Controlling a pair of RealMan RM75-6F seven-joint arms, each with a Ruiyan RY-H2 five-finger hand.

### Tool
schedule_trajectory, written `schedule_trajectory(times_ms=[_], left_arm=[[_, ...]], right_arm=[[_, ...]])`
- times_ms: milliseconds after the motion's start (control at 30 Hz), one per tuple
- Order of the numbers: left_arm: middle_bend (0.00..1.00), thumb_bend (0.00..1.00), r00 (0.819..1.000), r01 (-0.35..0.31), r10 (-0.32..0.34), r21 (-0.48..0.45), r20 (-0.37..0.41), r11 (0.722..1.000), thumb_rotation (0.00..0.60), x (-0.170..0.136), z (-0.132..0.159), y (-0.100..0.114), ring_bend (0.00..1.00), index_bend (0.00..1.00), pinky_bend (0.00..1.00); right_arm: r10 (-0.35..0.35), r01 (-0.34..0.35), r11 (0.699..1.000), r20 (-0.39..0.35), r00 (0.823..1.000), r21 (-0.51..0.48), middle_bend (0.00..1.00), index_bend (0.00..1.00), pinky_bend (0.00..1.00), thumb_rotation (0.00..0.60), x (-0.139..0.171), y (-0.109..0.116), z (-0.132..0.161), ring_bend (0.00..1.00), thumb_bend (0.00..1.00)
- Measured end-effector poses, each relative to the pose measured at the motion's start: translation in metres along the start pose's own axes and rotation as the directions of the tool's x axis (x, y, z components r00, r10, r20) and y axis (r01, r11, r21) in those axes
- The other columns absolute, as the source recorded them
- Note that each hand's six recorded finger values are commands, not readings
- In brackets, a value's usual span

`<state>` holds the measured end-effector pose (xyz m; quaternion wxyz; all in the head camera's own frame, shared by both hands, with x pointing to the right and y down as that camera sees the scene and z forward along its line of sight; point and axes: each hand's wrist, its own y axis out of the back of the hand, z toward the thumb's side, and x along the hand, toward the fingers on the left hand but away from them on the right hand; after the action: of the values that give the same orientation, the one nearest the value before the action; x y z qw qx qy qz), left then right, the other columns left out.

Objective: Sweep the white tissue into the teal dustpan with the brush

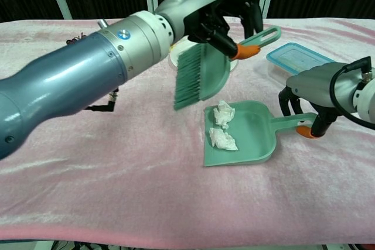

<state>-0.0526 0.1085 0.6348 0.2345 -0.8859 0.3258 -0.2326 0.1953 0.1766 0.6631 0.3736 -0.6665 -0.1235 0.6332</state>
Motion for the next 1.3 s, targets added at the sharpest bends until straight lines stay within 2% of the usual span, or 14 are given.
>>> schedule_trajectory(times_ms=[67,167,300,500,600,733,1200,1300], left_arm=[[0.66,0.38,1.0,0.016,-0.016,0.072,0.001,0.997,0.6,-0.005,-0.009,0.007,0.91,0.62,1.0],[0.66,0.38,0.999,0.053,-0.053,0.198,-0.006,0.979,0.6,-0.015,-0.026,0.017,0.91,0.62,1.0],[0.66,0.38,0.992,0.124,-0.108,0.345,-0.066,0.93,0.6,-0.036,-0.059,0.033,0.91,0.62,1.0],[0.66,0.38,0.971,0.233,-0.173,0.467,-0.167,0.853,0.6,-0.066,-0.099,0.039,0.91,0.62,1.0],[0.66,0.38,0.964,0.254,-0.179,0.489,-0.195,0.834,0.6,-0.073,-0.109,0.04,0.91,0.62,1.0],[0.66,0.38,0.963,0.252,-0.165,0.491,-0.213,0.834,0.6,-0.077,-0.114,0.045,0.91,0.62,1.0],[0.66,0.38,0.967,0.224,-0.13,0.487,-0.218,0.844,0.6,-0.085,-0.117,0.057,0.91,0.62,1.0],[0.66,0.38,0.967,0.22,-0.125,0.484,-0.221,0.847,0.6,-0.088,-0.118,0.059,0.91,0.62,1.0]], right_arm=[[0.003,-0.003,1.0,-0.003,1.0,-0.015,0.66,0.69,0.76,0.6,0.0,0.001,0.001,0.68,0.43],[0.01,-0.01,1.0,-0.004,1.0,-0.026,0.66,0.69,0.76,0.6,0.0,0.0,0.002,0.68,0.43],[0.026,-0.026,0.999,-0.003,1.0,-0.03,0.66,0.69,0.76,0.6,0.0,-0.005,0.003,0.67,0.43],[0.023,-0.023,0.999,0.0,1.0,-0.029,0.63,0.69,0.76,0.6,-0.001,-0.007,0.003,0.67,0.43],[0.016,-0.016,0.999,0.002,1.0,-0.03,0.58,0.68,0.76,0.6,-0.001,-0.007,0.002,0.66,0.43],[0.004,-0.003,1.0,0.004,1.0,-0.031,0.49,0.59,0.76,0.6,-0.001,-0.006,0.0,0.64,0.4],[0.018,-0.018,1.0,0.01,1.0,-0.024,0.39,0.47,0.76,0.6,0.004,-0.011,-0.001,0.64,0.36],[0.021,-0.021,0.999,0.011,1.0,-0.026,0.33,0.4,0.76,0.6,0.005,-0.011,0.0,0.64,0.34]])
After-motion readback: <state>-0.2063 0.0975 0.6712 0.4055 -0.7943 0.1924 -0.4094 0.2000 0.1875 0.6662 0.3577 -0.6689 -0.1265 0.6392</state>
